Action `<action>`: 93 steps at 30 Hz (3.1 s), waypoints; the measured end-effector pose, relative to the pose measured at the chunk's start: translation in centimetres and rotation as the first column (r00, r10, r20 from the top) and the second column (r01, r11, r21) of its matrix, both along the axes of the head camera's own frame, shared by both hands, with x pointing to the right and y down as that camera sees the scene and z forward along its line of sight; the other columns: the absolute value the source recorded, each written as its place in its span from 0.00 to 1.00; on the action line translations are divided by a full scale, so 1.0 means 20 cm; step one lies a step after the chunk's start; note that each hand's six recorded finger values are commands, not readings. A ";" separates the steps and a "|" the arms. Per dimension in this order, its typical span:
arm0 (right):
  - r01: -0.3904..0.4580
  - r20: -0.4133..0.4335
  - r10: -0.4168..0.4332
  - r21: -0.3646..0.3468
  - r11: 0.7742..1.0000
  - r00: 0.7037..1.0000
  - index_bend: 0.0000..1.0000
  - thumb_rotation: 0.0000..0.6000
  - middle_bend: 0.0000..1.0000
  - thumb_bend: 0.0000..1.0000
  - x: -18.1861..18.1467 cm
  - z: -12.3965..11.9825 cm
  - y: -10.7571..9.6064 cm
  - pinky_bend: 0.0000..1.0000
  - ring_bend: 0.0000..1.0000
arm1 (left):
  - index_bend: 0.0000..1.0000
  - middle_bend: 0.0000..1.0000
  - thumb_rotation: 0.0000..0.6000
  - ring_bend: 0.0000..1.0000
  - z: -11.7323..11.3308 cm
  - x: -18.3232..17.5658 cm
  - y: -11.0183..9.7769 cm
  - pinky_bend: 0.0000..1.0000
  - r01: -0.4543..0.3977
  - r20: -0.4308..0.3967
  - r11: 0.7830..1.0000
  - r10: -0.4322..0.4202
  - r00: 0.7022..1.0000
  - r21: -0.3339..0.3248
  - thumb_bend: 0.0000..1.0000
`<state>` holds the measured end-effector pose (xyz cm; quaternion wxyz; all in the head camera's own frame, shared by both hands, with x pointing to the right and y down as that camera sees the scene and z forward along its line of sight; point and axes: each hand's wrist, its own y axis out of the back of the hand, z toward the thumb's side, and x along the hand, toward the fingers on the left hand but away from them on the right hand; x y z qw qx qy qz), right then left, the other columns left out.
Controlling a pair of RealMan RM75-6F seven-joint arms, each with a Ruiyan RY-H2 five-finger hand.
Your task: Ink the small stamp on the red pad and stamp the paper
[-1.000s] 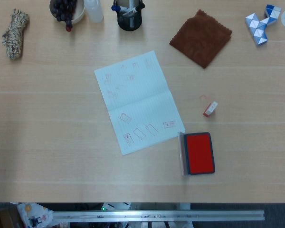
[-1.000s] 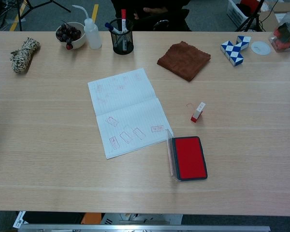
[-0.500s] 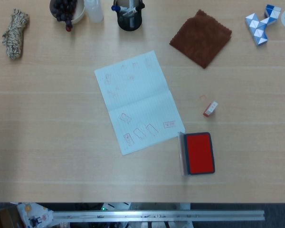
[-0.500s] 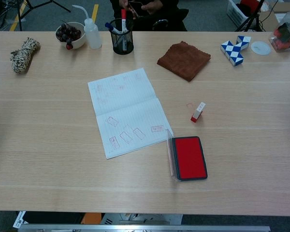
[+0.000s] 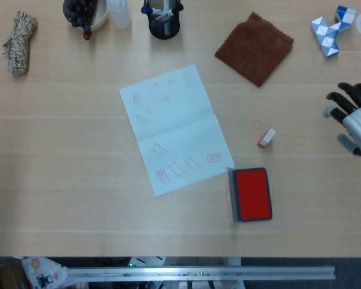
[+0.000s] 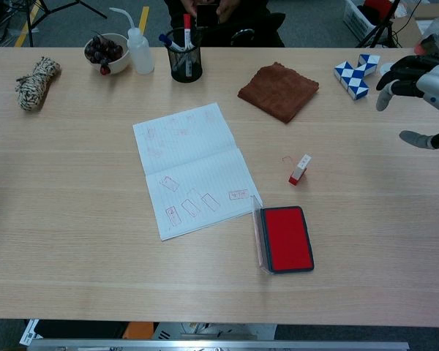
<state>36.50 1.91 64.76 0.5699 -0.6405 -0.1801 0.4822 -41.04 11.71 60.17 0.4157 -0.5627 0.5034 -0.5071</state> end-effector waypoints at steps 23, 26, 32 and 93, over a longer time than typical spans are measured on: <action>0.161 -0.083 -0.168 -0.084 0.983 0.982 0.39 1.00 0.26 0.25 -0.36 0.46 -0.01 0.22 0.14 | 0.17 0.12 1.00 0.15 0.02 -0.05 0.01 0.16 0.022 -0.009 1.000 -0.022 1.000 -0.016 0.20; 0.169 -0.090 -0.177 -0.090 0.982 0.980 0.39 1.00 0.26 0.25 -0.38 0.49 0.00 0.22 0.14 | 0.17 0.12 1.00 0.15 0.02 -0.05 0.01 0.16 0.021 -0.008 1.000 -0.021 1.000 -0.020 0.20; 0.176 -0.094 -0.186 -0.102 0.979 0.978 0.39 1.00 0.26 0.25 -0.42 0.55 0.00 0.21 0.14 | 0.17 0.12 1.00 0.15 0.03 -0.05 0.00 0.16 0.024 -0.005 0.999 -0.024 1.000 -0.023 0.20; 0.154 -0.010 -0.157 -0.145 0.977 0.988 0.61 1.00 0.38 0.37 -0.48 0.54 0.01 0.22 0.18 | 0.17 0.11 1.00 0.15 0.03 -0.09 0.02 0.16 0.051 0.003 0.998 -0.051 0.999 -0.031 0.20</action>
